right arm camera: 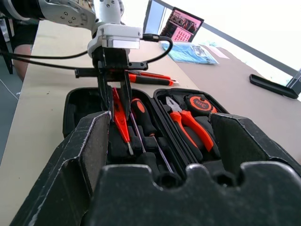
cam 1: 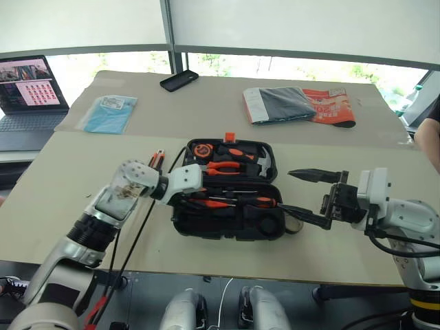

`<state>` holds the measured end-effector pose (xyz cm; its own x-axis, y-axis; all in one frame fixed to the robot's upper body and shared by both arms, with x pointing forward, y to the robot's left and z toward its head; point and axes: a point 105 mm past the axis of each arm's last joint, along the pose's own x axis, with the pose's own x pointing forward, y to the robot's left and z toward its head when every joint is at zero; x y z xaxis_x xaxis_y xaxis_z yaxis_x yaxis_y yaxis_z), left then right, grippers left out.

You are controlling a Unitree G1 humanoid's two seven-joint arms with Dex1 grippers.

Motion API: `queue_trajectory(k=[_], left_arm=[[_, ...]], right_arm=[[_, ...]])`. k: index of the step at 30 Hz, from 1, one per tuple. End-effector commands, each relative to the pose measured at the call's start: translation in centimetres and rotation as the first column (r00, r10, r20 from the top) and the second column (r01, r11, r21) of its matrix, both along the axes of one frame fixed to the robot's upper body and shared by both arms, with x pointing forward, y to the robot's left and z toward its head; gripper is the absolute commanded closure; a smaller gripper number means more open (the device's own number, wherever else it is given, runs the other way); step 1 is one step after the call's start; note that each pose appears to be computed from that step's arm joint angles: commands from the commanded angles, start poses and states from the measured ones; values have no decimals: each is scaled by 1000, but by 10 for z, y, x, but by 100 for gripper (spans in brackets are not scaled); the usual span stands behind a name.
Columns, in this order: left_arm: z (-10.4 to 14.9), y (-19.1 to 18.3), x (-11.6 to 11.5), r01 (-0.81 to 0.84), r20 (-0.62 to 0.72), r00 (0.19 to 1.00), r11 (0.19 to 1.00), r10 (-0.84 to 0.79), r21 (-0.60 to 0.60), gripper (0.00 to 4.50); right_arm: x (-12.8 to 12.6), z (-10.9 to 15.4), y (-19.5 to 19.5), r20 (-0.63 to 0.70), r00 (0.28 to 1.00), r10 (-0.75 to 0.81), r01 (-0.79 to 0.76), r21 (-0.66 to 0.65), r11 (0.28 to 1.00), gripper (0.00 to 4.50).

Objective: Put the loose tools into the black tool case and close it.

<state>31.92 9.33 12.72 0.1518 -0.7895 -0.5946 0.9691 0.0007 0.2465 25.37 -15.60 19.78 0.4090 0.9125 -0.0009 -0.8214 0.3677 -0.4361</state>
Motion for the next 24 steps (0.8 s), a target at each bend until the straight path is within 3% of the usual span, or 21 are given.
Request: queue_trajectory(k=[1,15,21,23,24], left_arm=[[9,-2,2,18,51,999,1000,-20,26,403],[-10,19,-5,6,17,1000,982,-10,190,403],[-16,9,-10,3,-55,999,994,3,109,403],[-16,14,-8,-26,-42,999,994,30,104,302],[-10,19,-7,-32,-29,999,998,34,60,292]], right_arm=[[-3,7,1,28,1000,0,0,3,1000,61],[-2,8,1,17,1000,11,-11,-9,1000,61],[0,6,1,9,1000,17,-17,-13,1000,61],[0,6,1,7,1000,18,-18,-15,1000,61],[0,6,1,3,1000,19,-19,-9,1000,61]])
